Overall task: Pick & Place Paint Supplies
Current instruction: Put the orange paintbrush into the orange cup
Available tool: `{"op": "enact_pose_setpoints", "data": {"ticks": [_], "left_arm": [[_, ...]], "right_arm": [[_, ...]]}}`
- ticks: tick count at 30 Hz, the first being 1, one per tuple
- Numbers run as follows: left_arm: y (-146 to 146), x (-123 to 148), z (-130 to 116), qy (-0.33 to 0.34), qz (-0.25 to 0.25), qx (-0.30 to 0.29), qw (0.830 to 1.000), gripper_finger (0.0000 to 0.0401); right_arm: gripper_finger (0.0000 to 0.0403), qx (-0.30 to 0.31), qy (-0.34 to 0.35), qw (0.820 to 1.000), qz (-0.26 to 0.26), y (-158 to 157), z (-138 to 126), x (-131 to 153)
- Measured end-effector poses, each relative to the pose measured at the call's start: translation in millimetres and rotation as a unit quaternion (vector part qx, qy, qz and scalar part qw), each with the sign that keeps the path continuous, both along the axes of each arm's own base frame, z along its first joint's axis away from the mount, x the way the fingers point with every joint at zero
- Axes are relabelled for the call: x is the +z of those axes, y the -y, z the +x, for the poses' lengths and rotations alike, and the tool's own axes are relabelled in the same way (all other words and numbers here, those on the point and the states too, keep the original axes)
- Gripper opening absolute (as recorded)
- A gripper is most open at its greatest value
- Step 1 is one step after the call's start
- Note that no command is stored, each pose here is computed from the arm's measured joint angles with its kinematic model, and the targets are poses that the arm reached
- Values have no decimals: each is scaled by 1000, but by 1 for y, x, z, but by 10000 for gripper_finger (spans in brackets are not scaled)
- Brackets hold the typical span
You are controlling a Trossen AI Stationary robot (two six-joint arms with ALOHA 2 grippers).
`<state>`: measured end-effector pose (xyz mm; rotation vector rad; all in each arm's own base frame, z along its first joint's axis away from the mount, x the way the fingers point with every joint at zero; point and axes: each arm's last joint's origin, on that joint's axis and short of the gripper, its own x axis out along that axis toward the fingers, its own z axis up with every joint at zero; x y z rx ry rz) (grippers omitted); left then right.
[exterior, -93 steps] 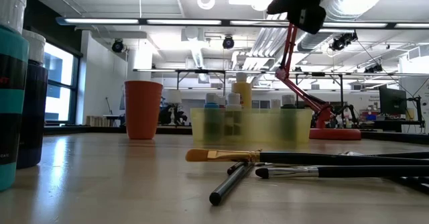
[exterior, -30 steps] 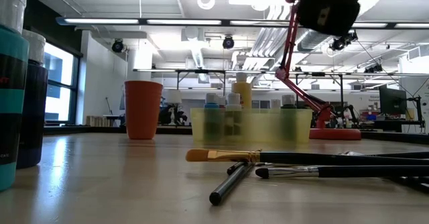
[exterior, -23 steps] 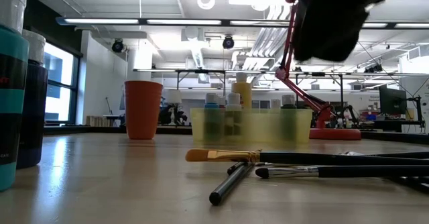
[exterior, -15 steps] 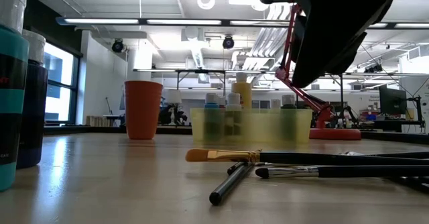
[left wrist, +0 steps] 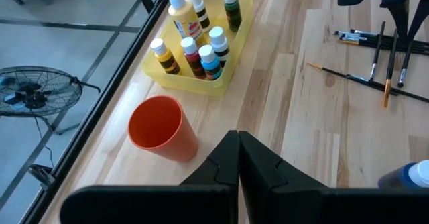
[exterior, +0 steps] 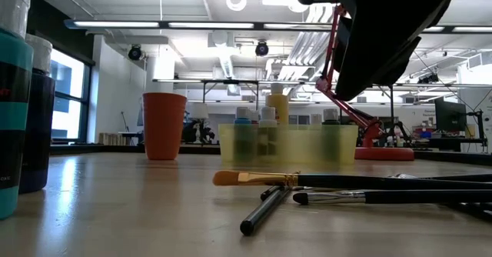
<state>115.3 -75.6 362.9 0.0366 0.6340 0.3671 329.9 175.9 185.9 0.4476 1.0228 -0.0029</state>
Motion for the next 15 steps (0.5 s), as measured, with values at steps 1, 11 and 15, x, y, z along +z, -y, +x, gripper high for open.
{"op": "enact_pose_setpoints", "data": {"ticks": [1,11,15], "left_arm": [[0,0,0,0,0,0,1000,1],[0,0,0,0,0,0,1000,1],[0,0,0,0,0,0,1000,1]], "right_arm": [[3,0,0,1000,0,0,0,0],[26,9,5,1000,-13,0,0,0],[62,15,-6,1000,-9,-1,2,-7]]}}
